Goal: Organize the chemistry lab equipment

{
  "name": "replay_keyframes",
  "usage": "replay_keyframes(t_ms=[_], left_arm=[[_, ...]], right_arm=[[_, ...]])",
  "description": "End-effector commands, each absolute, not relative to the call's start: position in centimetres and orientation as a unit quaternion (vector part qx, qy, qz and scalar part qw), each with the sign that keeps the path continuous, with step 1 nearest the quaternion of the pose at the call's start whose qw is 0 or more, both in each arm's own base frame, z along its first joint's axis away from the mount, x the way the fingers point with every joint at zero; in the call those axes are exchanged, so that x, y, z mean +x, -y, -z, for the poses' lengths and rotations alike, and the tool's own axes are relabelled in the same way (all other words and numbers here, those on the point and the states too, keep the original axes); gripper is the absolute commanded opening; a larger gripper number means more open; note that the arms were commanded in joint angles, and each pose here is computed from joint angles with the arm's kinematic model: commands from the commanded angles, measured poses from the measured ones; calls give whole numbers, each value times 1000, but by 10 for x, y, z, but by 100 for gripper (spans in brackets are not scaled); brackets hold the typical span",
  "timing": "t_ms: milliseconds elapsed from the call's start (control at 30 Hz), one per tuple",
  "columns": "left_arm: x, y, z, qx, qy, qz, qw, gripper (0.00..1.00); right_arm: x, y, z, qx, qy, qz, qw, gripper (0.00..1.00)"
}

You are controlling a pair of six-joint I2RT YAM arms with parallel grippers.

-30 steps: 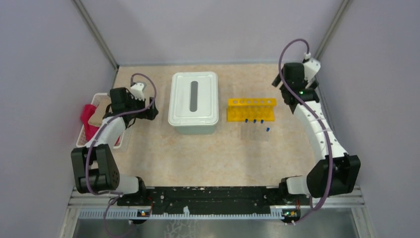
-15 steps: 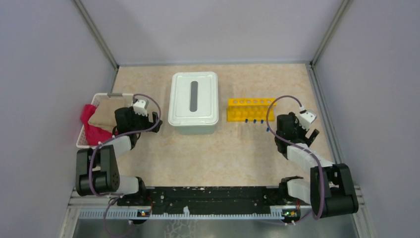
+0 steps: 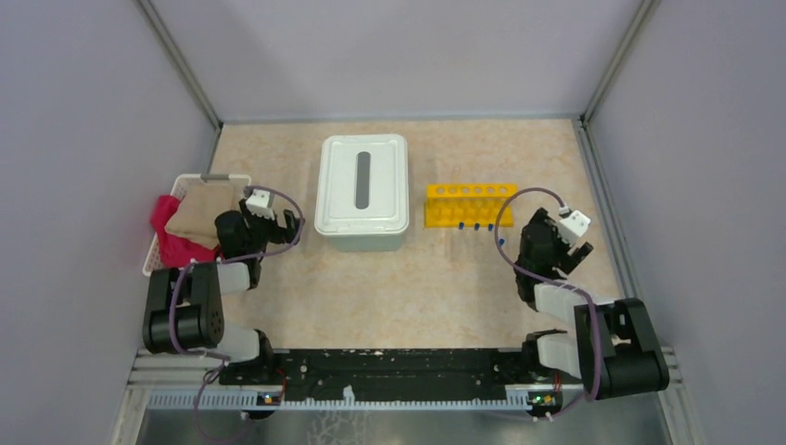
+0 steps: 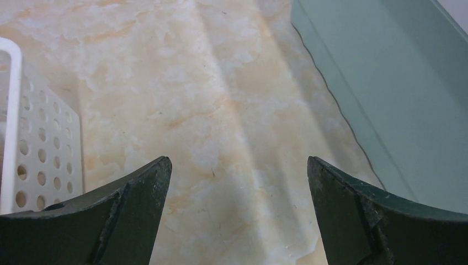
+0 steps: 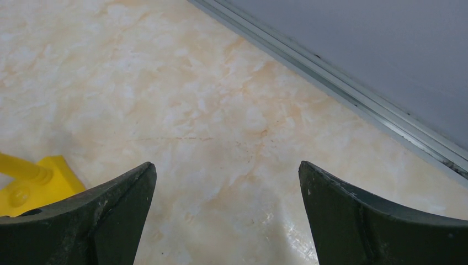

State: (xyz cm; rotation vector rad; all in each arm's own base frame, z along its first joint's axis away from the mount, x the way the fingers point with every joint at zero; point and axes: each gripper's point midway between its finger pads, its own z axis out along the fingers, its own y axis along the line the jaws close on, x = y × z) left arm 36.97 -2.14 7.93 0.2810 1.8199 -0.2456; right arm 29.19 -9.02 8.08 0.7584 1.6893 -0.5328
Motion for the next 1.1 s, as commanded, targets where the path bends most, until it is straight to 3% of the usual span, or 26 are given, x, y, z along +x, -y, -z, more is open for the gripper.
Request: replay_keyframes(t_ms=[0, 333, 567, 667, 800, 1067], left_arm=[[385, 23, -101, 97, -757, 127, 634, 99], [375, 26, -98, 97, -731, 121, 664, 99], [366, 31, -101, 108, -700, 96, 699, 99], [374, 27, -89, 90, -737, 92, 663, 99], [375, 28, -91, 96, -730, 89, 671, 99], [378, 29, -89, 96, -734, 85, 667, 99]], right_arm=[[309, 84, -113, 318, -675, 184, 640, 99], [312, 74, -126, 257, -642, 158, 705, 99], [333, 26, -124, 101, -664, 106, 733, 99], [331, 23, -121, 93, -671, 113, 727, 99], [356, 37, -103, 135, -714, 97, 681, 99], [354, 44, -107, 143, -704, 90, 689, 99]])
